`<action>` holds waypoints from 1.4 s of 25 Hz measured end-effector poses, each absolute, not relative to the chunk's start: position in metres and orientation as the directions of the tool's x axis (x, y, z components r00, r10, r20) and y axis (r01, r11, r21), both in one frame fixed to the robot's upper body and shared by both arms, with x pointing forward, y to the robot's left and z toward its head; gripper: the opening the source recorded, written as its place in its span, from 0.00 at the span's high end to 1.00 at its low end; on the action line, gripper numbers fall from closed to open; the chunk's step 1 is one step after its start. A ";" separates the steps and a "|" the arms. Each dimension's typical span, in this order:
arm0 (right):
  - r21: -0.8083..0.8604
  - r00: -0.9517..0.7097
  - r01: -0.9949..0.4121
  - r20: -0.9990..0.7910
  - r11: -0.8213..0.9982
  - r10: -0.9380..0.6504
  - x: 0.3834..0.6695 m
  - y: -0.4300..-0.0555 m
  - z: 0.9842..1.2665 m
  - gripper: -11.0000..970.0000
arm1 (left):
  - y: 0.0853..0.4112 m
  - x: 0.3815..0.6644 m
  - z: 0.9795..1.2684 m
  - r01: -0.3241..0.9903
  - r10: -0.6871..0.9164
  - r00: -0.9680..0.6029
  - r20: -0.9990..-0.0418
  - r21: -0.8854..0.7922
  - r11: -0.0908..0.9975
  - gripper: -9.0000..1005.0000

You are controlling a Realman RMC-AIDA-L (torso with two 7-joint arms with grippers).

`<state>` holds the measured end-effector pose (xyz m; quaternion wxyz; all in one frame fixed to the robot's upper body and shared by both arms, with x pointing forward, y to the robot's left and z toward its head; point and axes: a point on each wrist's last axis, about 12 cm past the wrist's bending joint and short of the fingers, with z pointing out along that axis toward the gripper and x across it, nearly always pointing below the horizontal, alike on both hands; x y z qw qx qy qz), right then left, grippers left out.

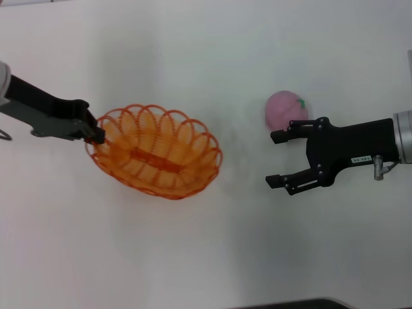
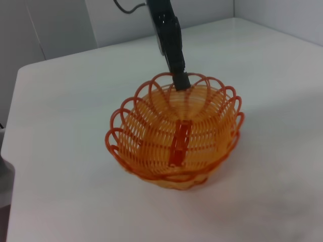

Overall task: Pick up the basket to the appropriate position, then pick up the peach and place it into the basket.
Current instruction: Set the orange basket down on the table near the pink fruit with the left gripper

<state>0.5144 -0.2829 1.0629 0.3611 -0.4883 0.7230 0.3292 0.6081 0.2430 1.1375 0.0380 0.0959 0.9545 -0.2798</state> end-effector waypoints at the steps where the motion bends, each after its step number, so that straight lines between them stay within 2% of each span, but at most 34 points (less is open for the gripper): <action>1: 0.124 -0.263 -0.944 -0.844 0.306 -0.468 0.514 -0.283 1.063 0.07 | 0.243 0.605 1.135 0.182 0.137 -0.983 -0.121 -0.547 0.817 0.93; 12: 0.128 -0.264 -0.945 -0.842 0.302 -0.470 0.514 -0.282 1.062 0.08 | 0.247 0.574 1.113 0.025 -0.077 -0.989 -0.123 -0.668 0.744 0.93; 17: 0.128 -0.262 -0.946 -0.841 0.297 -0.473 0.514 -0.281 1.062 0.08 | 0.254 0.568 1.097 -0.036 -0.161 -0.978 -0.133 -0.653 0.756 0.93; 35: 0.139 -0.268 -0.947 -0.838 0.290 -0.475 0.512 -0.279 1.059 0.08 | 0.258 0.564 1.083 -0.085 -0.223 -0.966 -0.130 -0.656 0.750 0.92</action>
